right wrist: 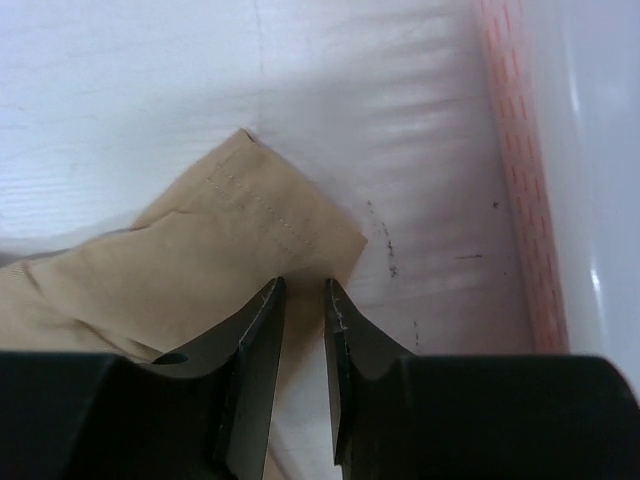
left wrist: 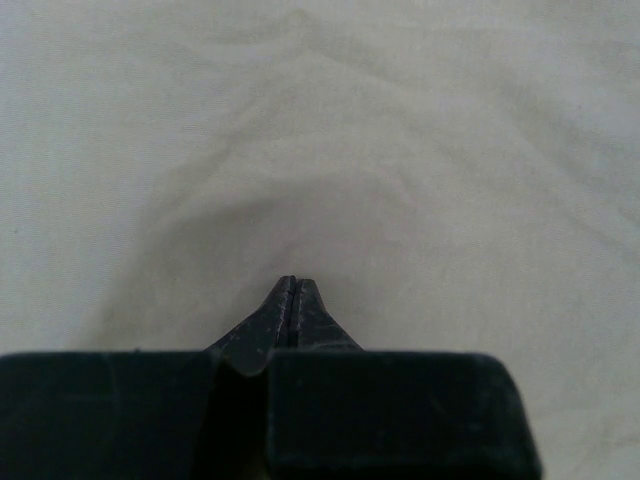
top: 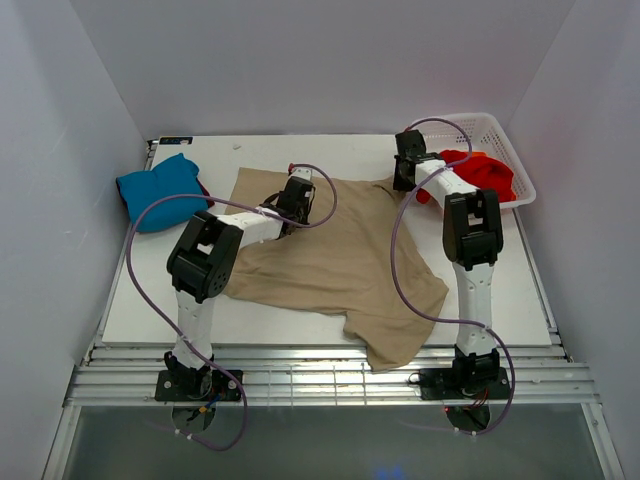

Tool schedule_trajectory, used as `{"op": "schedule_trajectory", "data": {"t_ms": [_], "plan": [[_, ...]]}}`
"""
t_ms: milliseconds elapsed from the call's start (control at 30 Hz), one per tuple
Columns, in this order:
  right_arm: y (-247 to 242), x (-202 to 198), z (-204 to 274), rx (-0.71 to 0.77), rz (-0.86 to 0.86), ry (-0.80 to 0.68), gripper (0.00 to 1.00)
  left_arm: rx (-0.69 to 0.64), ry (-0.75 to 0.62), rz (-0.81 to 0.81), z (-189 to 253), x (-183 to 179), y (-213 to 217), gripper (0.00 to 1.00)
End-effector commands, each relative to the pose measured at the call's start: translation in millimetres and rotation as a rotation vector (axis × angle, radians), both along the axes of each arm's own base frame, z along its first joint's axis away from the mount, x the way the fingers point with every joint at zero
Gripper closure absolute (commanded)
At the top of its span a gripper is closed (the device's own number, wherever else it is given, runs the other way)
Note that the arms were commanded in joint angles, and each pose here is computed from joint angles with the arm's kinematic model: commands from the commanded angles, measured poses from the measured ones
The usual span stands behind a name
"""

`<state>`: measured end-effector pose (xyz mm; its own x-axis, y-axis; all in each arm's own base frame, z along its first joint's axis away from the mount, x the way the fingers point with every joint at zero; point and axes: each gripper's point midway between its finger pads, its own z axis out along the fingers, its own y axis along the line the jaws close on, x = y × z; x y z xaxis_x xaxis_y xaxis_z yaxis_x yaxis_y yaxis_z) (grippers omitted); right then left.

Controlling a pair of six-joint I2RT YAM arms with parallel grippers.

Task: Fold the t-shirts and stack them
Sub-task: Flatten the tshirt out

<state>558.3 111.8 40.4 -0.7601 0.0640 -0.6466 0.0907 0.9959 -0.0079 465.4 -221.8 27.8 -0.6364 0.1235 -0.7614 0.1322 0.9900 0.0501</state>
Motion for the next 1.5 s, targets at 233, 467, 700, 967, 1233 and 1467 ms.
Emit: {"op": "schedule_trajectory", "data": {"t_ms": [233, 467, 700, 967, 1233, 1467], "plan": [[-1, -6, -11, 0.026, 0.023, 0.033, 0.65, -0.038, -0.017, 0.003, 11, -2, 5, 1.0], [13, -10, -35, 0.106, 0.064, 0.096, 0.53, -0.022, 0.012, 0.01, -2, -1, 11, 1.0], [13, -2, -36, 0.107, 0.055, 0.079, 0.92, -0.01, 0.042, 0.05, -14, -3, 31, 1.0], [-30, 5, 45, -0.047, -0.072, -0.081, 0.92, -0.029, 0.065, 0.076, -21, -14, 46, 1.0], [-13, 31, 126, 0.026, 0.003, -0.24, 0.92, -0.063, 0.101, 0.078, -32, -20, 45, 1.0], [63, 41, 97, 0.179, 0.181, -0.241, 0.92, -0.058, 0.12, 0.083, -38, -23, 47, 1.0]]}}
